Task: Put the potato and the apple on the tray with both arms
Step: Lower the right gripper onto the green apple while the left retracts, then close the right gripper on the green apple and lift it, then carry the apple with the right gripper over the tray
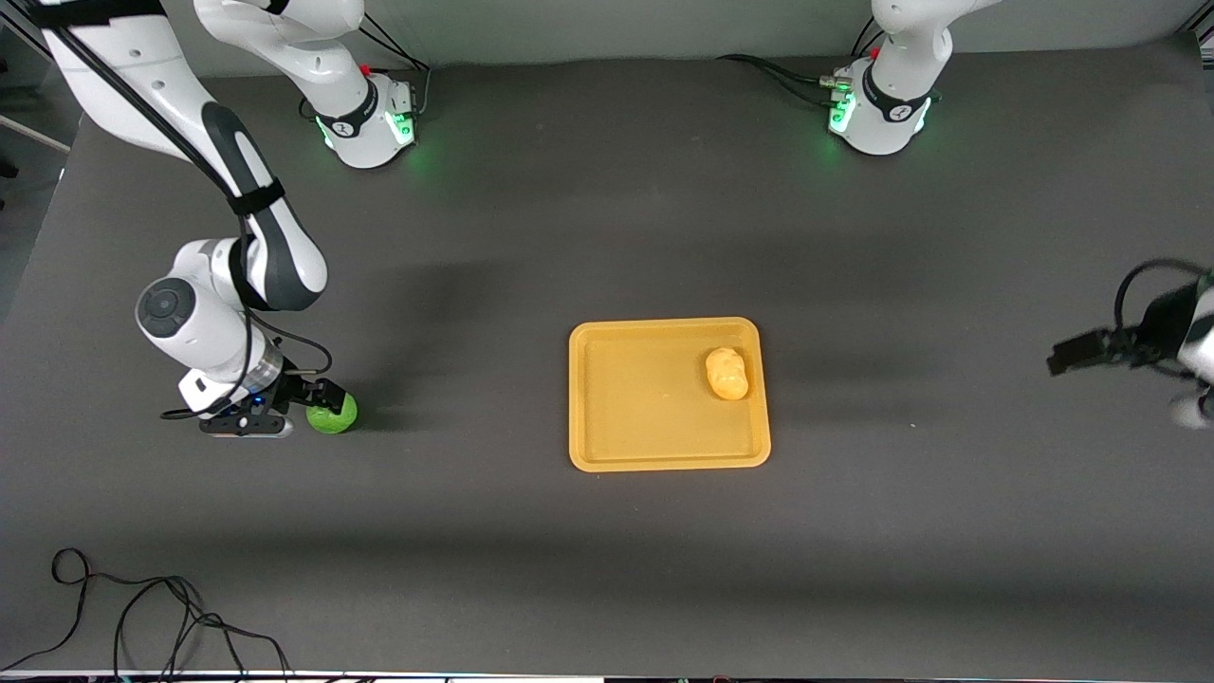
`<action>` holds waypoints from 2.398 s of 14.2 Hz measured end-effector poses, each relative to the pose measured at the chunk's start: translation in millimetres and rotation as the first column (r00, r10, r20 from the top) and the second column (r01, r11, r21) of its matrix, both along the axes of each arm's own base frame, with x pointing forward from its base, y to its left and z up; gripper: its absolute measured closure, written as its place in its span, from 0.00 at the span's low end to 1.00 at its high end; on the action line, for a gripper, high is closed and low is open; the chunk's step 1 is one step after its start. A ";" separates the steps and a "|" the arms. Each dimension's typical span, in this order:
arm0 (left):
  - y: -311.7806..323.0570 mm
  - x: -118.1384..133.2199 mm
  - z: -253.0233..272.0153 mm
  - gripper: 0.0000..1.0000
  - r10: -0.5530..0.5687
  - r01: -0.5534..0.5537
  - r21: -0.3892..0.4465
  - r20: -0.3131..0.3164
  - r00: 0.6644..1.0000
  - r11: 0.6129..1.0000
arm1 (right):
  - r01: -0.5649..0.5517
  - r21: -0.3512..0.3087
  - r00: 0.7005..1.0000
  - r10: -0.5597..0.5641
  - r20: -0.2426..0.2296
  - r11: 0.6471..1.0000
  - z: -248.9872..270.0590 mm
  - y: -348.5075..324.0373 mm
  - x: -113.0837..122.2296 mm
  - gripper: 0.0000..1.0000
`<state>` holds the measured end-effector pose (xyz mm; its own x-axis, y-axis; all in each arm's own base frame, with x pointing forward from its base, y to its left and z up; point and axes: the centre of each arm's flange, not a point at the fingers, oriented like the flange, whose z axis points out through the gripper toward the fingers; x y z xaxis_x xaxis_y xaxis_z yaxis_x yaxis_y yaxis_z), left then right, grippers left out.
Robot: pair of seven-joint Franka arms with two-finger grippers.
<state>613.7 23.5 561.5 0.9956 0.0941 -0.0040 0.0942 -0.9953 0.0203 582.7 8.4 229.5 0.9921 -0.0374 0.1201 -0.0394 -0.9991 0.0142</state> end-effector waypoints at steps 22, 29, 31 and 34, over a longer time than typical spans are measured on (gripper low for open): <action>-12.1 -59.8 21.6 0.00 0.010 -0.012 0.064 0.042 0.999 0.998 | -0.023 0.003 0.992 0.023 -0.125 1.000 157.2 19.8 44.8 0.22; -15.4 -61.0 17.6 0.00 0.003 -0.005 0.063 0.037 0.999 0.998 | 0.010 0.019 0.996 -0.008 -0.089 1.000 279.1 188.3 50.0 0.22; -14.8 -61.1 17.3 0.00 0.004 -0.006 0.062 0.036 0.999 0.998 | 0.050 0.018 0.994 -0.048 -0.096 0.999 267.4 266.6 38.2 0.22; -16.7 -61.2 17.6 0.00 0.001 -0.003 0.062 0.037 0.999 0.998 | 0.089 0.020 0.992 -0.086 -0.095 0.996 242.7 387.5 10.1 0.22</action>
